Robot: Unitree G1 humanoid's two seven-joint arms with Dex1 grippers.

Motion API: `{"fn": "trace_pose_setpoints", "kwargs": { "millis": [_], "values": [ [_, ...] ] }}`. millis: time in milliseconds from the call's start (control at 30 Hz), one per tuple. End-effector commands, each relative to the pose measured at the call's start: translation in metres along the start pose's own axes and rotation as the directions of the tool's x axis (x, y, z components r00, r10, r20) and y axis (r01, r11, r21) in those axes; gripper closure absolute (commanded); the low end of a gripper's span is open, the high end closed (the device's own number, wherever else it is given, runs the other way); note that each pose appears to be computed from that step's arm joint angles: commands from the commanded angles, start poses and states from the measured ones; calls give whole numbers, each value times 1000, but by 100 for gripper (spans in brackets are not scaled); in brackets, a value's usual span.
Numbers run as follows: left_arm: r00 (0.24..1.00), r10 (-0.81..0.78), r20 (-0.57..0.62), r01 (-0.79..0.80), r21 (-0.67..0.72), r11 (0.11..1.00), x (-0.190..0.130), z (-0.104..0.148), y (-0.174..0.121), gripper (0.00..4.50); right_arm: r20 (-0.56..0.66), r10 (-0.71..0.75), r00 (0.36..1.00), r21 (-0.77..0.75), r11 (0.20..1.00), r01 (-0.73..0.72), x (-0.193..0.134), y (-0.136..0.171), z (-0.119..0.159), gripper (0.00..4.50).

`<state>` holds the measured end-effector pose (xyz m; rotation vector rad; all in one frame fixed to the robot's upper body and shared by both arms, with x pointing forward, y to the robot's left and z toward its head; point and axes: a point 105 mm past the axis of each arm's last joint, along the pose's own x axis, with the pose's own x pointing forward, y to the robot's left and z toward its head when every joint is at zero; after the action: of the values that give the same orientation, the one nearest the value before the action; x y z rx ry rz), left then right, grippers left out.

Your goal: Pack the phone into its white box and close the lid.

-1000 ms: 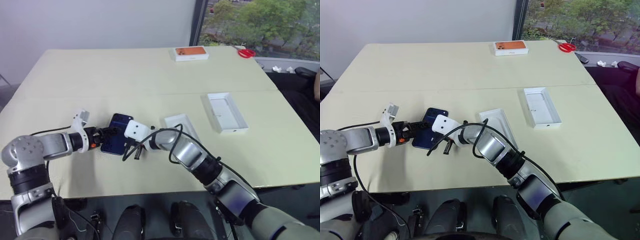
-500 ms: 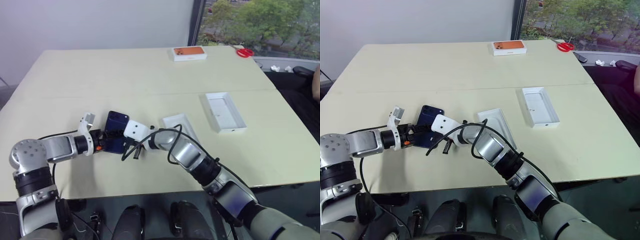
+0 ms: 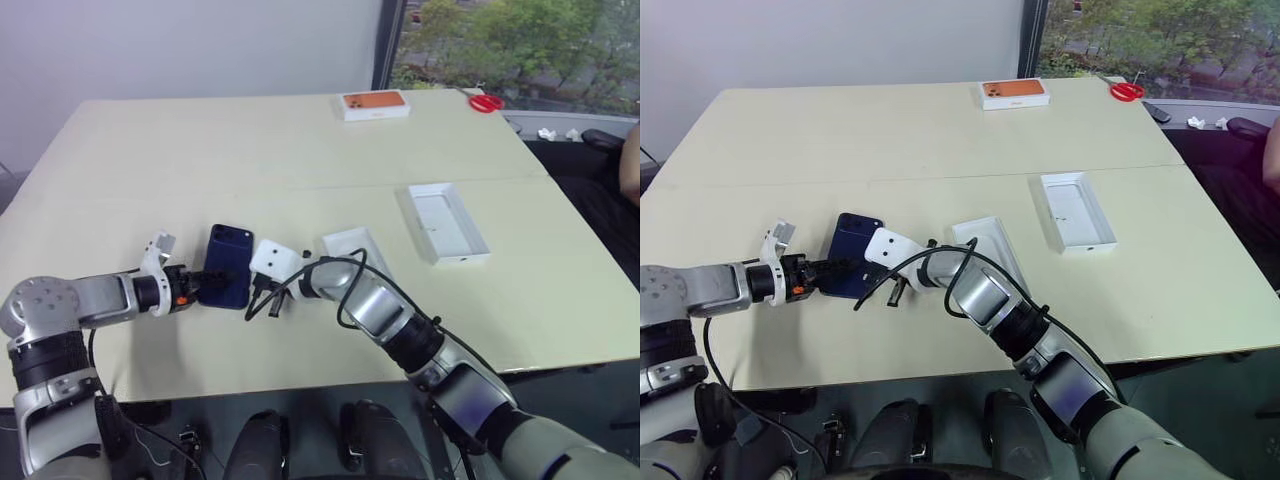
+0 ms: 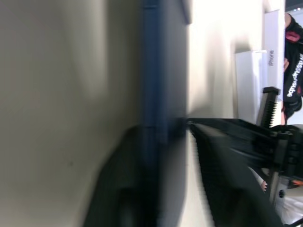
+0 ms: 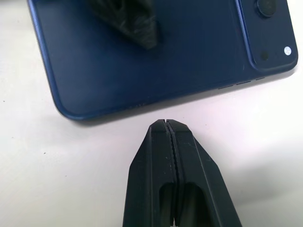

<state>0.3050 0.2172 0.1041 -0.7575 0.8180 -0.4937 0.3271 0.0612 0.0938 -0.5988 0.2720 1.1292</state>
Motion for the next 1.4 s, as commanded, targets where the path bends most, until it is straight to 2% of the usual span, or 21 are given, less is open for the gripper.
{"fn": "trace_pose_setpoints", "kwargs": {
  "millis": [33,333,433,467,500,733,933,1133,1300,1400],
  "values": [
    [999,-21,38,21,3,1000,-8,8,-3,289,7,-32,999,-14,999,32,-6,-6,3,450],
    [997,-60,45,59,9,998,-12,8,-7,289,7,-51,999,-40,998,51,-15,-11,5,450],
    [997,-71,40,70,9,997,-10,5,-8,377,17,-84,996,-72,994,84,-26,-18,11,450],
    [996,-81,42,81,8,997,-11,4,-9,426,21,-94,995,-78,992,95,-30,-21,14,450],
    [995,-90,44,90,10,996,-11,4,-11,447,25,-102,994,-81,991,103,-33,-23,16,450],
    [978,-207,40,204,69,977,-13,3,-35,447,53,-177,983,-74,981,180,-55,-38,27,450],
    [918,-390,71,382,110,918,-8,7,-74,447,128,-262,957,175,955,239,-90,-56,32,450],
    [882,-464,85,461,57,886,18,-8,-92,447,141,-334,932,443,863,242,-135,-72,9,450],
    [873,-478,95,477,33,878,30,-15,-102,447,131,-342,930,504,831,235,-146,-68,0,450],
    [882,-448,143,447,41,893,39,-14,-107,447,113,-351,929,505,826,251,-149,-67,-5,450]
  ]
}}
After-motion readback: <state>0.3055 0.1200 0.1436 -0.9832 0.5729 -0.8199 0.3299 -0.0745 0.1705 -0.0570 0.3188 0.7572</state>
